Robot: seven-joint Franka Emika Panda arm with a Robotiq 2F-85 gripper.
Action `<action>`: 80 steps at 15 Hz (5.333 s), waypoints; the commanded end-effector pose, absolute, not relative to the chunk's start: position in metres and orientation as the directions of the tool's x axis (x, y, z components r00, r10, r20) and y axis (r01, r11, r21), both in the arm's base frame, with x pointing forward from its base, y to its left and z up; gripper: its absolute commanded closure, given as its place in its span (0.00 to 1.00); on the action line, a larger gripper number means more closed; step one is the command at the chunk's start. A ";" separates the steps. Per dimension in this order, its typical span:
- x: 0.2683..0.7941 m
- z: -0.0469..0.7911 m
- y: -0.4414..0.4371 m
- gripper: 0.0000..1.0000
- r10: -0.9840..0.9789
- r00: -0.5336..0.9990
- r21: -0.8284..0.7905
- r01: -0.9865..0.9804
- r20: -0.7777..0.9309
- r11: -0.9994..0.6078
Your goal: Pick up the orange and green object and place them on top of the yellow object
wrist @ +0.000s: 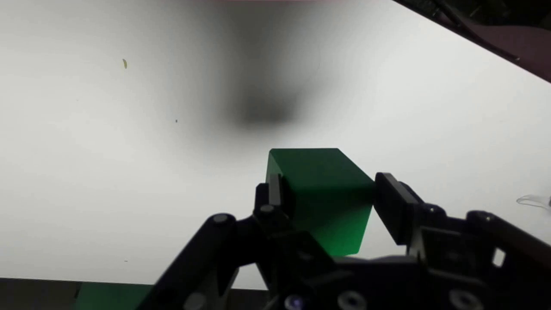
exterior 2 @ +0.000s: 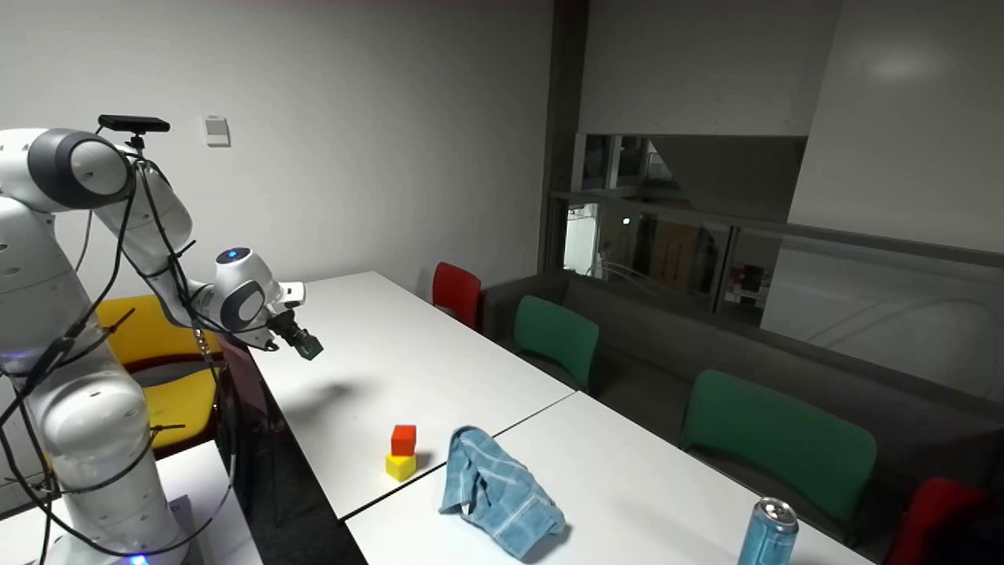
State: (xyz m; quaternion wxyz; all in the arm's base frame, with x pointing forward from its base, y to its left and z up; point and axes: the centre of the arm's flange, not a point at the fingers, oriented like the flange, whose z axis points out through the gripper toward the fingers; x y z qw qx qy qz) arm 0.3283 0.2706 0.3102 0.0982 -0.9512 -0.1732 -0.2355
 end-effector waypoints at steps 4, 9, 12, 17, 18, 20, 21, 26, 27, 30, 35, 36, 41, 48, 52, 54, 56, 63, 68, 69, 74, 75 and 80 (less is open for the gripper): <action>0.315 0.317 0.261 0.67 0.220 0.817 -0.089 0.312 0.532 -0.946; 0.317 0.315 0.261 0.67 0.214 0.818 -0.088 0.305 0.533 -0.948; 0.319 0.309 0.266 0.67 0.258 0.823 -0.085 0.345 0.506 -0.935; 0.329 0.315 0.271 0.42 0.245 0.831 -0.095 0.334 0.500 -0.938; 0.329 0.315 0.271 0.42 0.245 0.831 -0.095 0.334 0.500 -0.938; 0.329 0.315 0.271 0.42 0.245 0.831 -0.096 0.334 0.500 -0.938; 0.329 0.315 0.271 0.42 0.245 0.831 -0.096 0.334 0.500 -0.938; 0.328 0.319 0.267 0.67 0.252 0.830 -0.087 0.337 0.499 -0.938; 0.329 0.321 0.264 0.67 0.251 0.829 -0.082 0.334 0.499 -0.939; 0.332 0.328 0.258 0.67 0.248 0.830 -0.075 0.326 0.499 -0.942; 0.342 0.343 0.245 0.67 0.222 0.828 -0.059 0.293 0.514 -0.954; 0.345 0.346 0.241 0.67 0.221 0.826 -0.050 0.287 0.518 -0.957; 0.354 0.361 0.226 0.67 0.210 0.822 -0.012 0.255 0.530 -0.967; 0.365 0.371 0.193 0.67 0.211 0.803 0.122 0.172 0.558 -0.978; 0.368 0.368 0.179 0.67 0.238 0.815 0.157 0.182 0.528 -0.971; 0.373 0.366 0.183 0.42 0.226 0.818 0.132 0.184 0.529 -0.974; 0.372 0.364 0.184 0.42 0.229 0.822 0.132 0.187 0.522 -0.973; 0.375 0.365 0.180 0.67 0.213 0.821 0.131 0.169 0.530 -0.977; 0.381 0.385 0.154 0.67 0.136 0.803 0.112 0.086 0.580 -0.990; 0.381 0.391 0.146 0.67 0.111 0.796 0.102 0.062 0.595 -0.993; 0.381 0.409 0.110 0.67 -0.125 0.799 -0.086 -0.092 0.589 -0.992; 0.381 0.407 0.105 0.67 -0.175 0.807 -0.120 -0.129 0.565 -0.984; 0.375 0.388 0.082 0.67 -0.394 0.813 -0.268 -0.302 0.428 -0.915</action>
